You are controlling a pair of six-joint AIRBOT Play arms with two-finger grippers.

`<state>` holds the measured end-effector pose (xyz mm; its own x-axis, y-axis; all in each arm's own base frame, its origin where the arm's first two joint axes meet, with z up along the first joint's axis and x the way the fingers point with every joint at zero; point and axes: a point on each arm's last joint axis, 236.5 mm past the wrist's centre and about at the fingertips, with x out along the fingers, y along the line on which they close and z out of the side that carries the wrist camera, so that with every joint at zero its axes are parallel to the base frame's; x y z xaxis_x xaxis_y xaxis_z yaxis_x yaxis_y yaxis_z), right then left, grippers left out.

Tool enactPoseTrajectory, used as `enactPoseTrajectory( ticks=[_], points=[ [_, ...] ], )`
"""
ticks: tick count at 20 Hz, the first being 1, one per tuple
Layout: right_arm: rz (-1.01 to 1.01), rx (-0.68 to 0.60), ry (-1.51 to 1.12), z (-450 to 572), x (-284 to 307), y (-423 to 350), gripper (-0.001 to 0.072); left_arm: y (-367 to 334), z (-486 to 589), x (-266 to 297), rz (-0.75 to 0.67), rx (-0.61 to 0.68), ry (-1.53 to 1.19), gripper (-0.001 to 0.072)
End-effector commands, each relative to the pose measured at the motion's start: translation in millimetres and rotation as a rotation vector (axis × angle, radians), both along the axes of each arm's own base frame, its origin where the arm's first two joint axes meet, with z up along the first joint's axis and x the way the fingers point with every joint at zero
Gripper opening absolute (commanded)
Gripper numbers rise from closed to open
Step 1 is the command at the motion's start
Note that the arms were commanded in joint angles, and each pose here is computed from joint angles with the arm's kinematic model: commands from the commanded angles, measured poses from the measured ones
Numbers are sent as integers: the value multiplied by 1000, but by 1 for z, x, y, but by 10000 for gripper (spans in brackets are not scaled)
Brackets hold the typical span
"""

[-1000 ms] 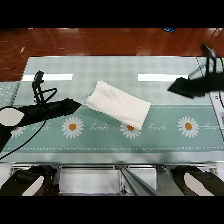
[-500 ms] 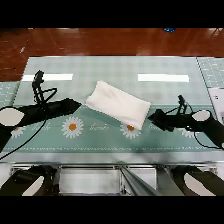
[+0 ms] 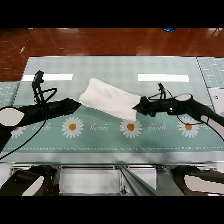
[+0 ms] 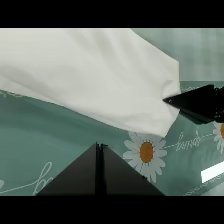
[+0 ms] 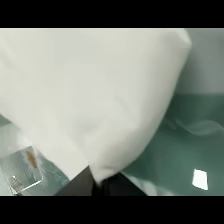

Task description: Fold the shirts.

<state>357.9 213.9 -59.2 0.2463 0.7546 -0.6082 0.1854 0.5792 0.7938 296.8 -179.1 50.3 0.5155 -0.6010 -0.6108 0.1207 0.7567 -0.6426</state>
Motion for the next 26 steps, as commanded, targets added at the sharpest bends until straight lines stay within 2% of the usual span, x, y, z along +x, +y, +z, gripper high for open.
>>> enactPoseTrajectory(
  ticks=[1,3,7,12,14,19,26],
  points=[
    [115,-30,-178,62,47,20,20,0,0,0,0,1,0,19],
    [146,-58,-264,109,69,20,20,0,-1,0,-1,1,1,19],
    [87,-180,-439,187,115,-2,19,-1,0,-1,-4,1,1,19],
    [29,-252,-460,245,125,-67,19,-1,0,-1,-4,0,1,19],
    [-10,-304,-439,261,119,-102,19,-2,-1,-3,-10,0,8,19],
    [-233,-332,-422,309,95,-192,19,-4,-2,-6,-22,-3,21,19],
    [-473,-515,-156,276,-12,-306,17,-1,-2,-5,-25,7,10,19]
  ],
)
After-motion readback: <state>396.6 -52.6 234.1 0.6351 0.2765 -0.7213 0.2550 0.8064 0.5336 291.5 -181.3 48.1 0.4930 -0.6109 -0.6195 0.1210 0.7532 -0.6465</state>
